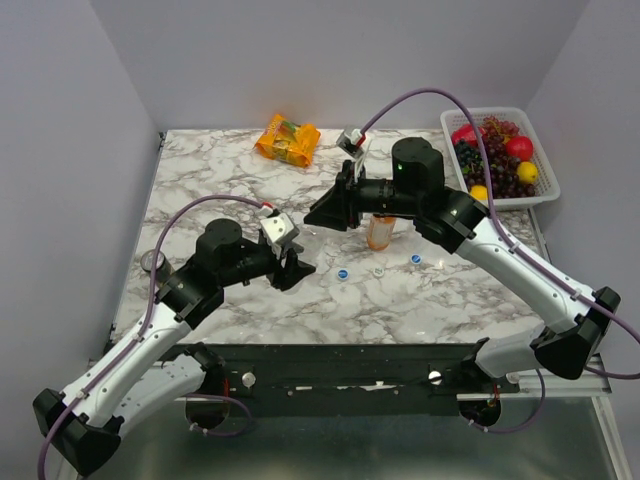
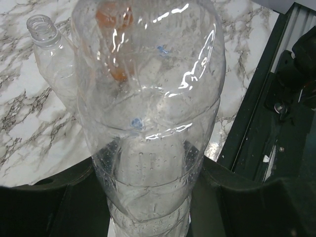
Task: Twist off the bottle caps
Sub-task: Pass from the left arm to the right, then place the bottle without the bottle cap at the center of the board.
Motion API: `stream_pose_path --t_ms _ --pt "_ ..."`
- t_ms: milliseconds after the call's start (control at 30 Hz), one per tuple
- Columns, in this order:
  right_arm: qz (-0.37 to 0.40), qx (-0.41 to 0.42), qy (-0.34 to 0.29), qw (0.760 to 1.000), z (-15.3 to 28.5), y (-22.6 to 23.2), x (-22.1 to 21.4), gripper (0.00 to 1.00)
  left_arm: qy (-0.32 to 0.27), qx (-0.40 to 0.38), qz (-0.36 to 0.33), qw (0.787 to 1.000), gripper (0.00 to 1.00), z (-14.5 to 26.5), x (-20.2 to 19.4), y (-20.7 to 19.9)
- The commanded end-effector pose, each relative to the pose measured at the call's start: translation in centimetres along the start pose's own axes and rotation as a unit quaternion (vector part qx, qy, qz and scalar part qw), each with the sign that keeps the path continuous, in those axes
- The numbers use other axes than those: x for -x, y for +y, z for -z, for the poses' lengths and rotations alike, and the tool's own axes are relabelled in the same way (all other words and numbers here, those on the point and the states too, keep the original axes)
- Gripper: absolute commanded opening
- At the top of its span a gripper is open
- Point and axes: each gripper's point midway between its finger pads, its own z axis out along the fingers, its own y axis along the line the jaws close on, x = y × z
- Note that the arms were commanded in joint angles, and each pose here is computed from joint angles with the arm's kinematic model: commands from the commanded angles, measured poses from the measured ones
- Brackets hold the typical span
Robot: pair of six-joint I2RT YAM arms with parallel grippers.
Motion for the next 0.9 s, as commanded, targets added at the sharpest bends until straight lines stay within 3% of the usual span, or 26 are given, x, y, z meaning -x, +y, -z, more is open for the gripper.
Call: stream_pose_path --t_ms 0,67,133,200,500,600,767,867 --pt "0.004 -0.032 0.000 0.999 0.8 -0.5 -0.3 0.01 -0.037 0.042 -0.015 0.998 0.56 0.8 2.2 1.2" --pt "0.004 -0.038 -0.003 0.999 0.8 -0.7 -0.2 0.01 -0.039 0.040 -0.016 0.998 0.66 0.9 2.3 1.1" --pt "0.004 -0.045 -0.004 0.999 0.7 -1.1 -0.2 0.01 -0.042 0.039 -0.018 0.998 0.87 1.0 2.5 1.0" --pt "0.005 -0.062 -0.008 0.998 0.6 -1.6 0.0 0.01 -0.045 0.051 -0.018 0.998 0.99 1.2 2.6 1.4" --pt "0.031 -0.136 -0.026 0.990 -0.1 -4.5 0.9 0.01 -0.087 0.062 -0.038 0.993 0.99 2.7 4.1 1.1" --pt "0.050 -0.165 -0.030 0.985 -0.9 -5.0 1.0 0.01 -0.123 0.126 -0.038 0.984 0.99 4.5 5.4 2.8" --pt "0.068 -0.233 -0.038 0.969 -2.4 -7.1 1.0 0.01 -0.186 0.307 0.011 0.933 0.99 10.3 6.8 8.2" --pt "0.083 -0.267 -0.032 0.960 -4.1 -8.3 0.6 0.01 -0.191 0.358 0.029 0.913 0.99 12.1 6.5 9.8"
